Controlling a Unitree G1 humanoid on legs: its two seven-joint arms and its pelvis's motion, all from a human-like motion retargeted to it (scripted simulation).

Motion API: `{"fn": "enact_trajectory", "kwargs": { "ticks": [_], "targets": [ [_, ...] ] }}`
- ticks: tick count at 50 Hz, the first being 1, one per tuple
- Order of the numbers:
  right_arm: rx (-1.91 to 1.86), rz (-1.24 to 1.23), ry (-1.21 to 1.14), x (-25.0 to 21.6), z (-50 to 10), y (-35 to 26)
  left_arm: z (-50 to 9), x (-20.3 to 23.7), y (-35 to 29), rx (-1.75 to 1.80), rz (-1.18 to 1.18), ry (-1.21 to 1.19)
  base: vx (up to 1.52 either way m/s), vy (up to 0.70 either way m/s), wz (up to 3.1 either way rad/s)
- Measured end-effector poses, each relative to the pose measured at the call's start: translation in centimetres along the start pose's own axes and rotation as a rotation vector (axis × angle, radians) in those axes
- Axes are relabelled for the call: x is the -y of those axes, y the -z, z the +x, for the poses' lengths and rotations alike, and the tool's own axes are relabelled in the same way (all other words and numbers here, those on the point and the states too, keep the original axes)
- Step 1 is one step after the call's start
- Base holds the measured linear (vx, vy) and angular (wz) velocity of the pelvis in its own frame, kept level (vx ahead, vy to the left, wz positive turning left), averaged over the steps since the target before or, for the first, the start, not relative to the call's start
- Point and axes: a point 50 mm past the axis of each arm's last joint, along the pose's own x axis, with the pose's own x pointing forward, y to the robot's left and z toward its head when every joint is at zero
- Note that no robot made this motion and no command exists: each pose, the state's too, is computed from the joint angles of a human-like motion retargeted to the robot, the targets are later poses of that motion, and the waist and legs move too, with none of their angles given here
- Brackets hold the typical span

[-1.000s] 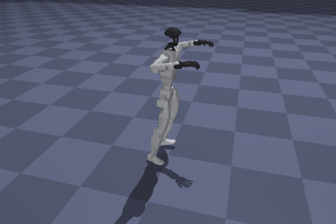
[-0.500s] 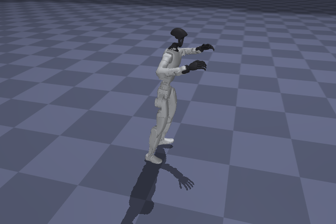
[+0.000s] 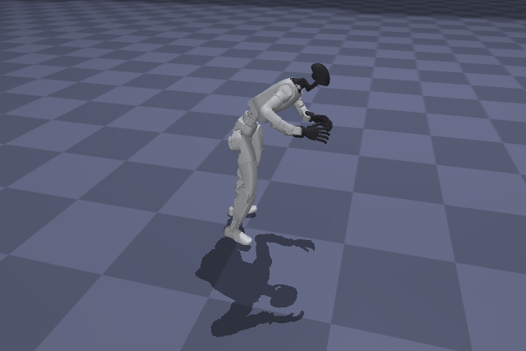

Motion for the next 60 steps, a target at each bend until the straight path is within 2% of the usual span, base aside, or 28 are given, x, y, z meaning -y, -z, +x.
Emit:
{"fn": "enact_trajectory", "kwargs": {
  "ticks": [9,13,16,20,24,27,30,35,38,40,43,45,48,53,56,60],
  "targets": [
    [-0.28,-0.101,-0.196,-0.8,-7.5,2.7,5.4,-1.0,-8.4,0.505,0.056,-0.111,0.64,-0.11,1.03],
    [-0.467,-0.114,-0.235,-0.4,-11.7,4.0,6.4,0.3,-10.2,0.581,-0.127,-0.185,0.85,-0.3,1.37],
    [-0.551,-0.101,-0.164,-0.7,-13.2,5.4,5.7,3.6,-7.7,0.45,-0.299,-0.161,0.94,-0.45,0.3],
    [-0.368,-0.078,-0.052,-2.6,-7.8,5.8,-1.0,6.9,1.7,-0.054,-0.278,-0.079,1.04,-0.41,-0.87],
    [0.046,-0.091,0.001,-2.8,0.4,0.7,-13.5,4.7,7.9,-0.636,-0.21,-0.008,1.05,-0.29,-0.98],
    [0.289,-0.161,0.044,-1.8,3.8,-3.1,-19.8,1.9,8.1,-0.884,-0.142,0.039,1.09,-0.16,-0.46],
    [0.406,-0.206,0.077,-0.8,5.2,-5.4,-23.4,-0.8,6.8,-0.994,-0.01,0.155,1.28,-0.05,-1.49],
    [0.353,-0.035,0.177,-1.7,3.0,-5.0,-26.3,-2.9,5.0,-1.105,0.028,0.089,1.51,0.2,-1.78],
    [0.207,0.039,0.219,-2.8,0.5,-3.1,-23.8,-0.1,6.3,-0.966,-0.035,0.016,1.58,0.34,0.13],
    [0.022,0.1,0.212,-4.0,-1.6,-0.7,-19.9,3.3,7.4,-0.797,-0.073,-0.036,1.59,0.33,1.04],
    [-0.322,0.113,0.248,-6.2,-7.3,3.5,-8.3,7.5,6.5,-0.397,-0.16,-0.156,1.51,0.25,1.24],
    [-0.458,0.046,0.238,-5.9,-11.1,4.3,-0.1,8.9,2.1,-0.077,-0.229,-0.221,1.47,0.13,1.34],
    [-0.514,0.016,0.189,-3.6,-13.9,3.3,8.5,8.1,-7.4,0.381,-0.308,-0.326,1.43,0.0,1.05],
    [-0.454,-0.119,-0.011,-0.2,-13.0,2.3,13.3,3.1,-20.3,0.848,-0.394,-0.407,1.42,-0.16,0.72],
    [-0.462,-0.249,-0.076,1.0,-13.4,2.7,14.4,1.2,-23.7,0.941,-0.383,-0.417,1.55,-0.3,1.49],
    [-0.548,-0.31,0.003,1.8,-15.2,3.5,14.7,0.9,-23.5,0.923,-0.451,-0.446,1.62,-0.46,1.26]
  ]
}}
